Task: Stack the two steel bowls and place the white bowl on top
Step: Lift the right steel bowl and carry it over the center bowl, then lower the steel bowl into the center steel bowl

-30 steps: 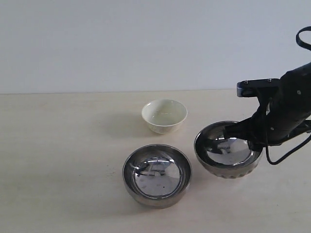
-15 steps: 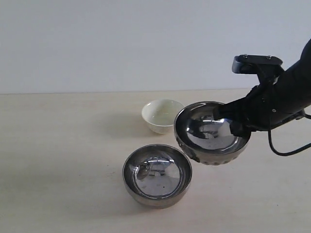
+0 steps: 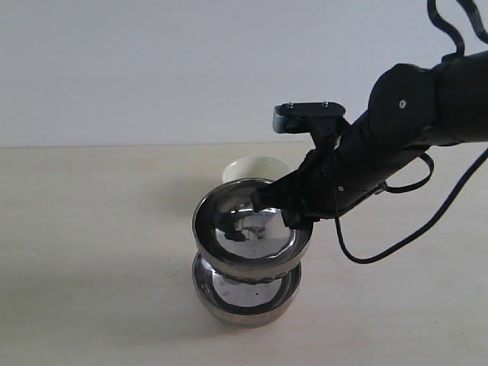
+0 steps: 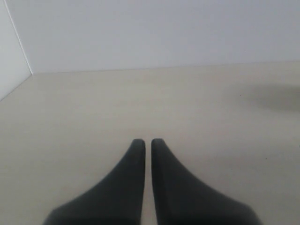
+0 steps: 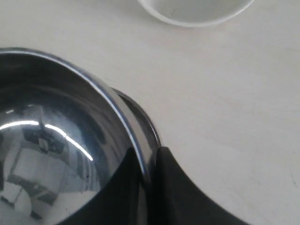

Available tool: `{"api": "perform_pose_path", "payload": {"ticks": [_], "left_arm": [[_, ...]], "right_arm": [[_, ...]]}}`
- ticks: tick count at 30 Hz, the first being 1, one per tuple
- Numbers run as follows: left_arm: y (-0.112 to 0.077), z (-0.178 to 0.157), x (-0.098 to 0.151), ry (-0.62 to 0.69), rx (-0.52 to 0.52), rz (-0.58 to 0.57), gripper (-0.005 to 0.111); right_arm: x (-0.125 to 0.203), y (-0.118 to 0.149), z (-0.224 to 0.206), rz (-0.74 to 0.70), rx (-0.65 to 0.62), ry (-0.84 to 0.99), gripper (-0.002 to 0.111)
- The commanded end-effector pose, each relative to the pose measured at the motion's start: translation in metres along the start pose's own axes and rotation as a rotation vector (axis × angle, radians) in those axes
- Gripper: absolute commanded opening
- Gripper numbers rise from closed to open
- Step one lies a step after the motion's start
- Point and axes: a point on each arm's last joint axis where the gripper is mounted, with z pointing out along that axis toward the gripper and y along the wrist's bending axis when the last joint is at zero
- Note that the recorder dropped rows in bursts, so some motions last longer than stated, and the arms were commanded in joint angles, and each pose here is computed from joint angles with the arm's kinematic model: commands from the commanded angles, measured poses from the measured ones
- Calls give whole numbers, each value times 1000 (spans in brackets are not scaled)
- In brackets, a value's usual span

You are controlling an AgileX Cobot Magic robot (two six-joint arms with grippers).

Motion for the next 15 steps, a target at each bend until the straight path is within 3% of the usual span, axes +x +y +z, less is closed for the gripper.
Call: {"api": "perform_pose_path", "payload": {"ticks": [1,15], "left_arm": [[0,0,1,1,0,-14,4],[0,0,1,1,0,-14,4]], "right_arm": [[-1,-1,11,11,4,5,0],[2,-5,33,68,10,10,0]]}}
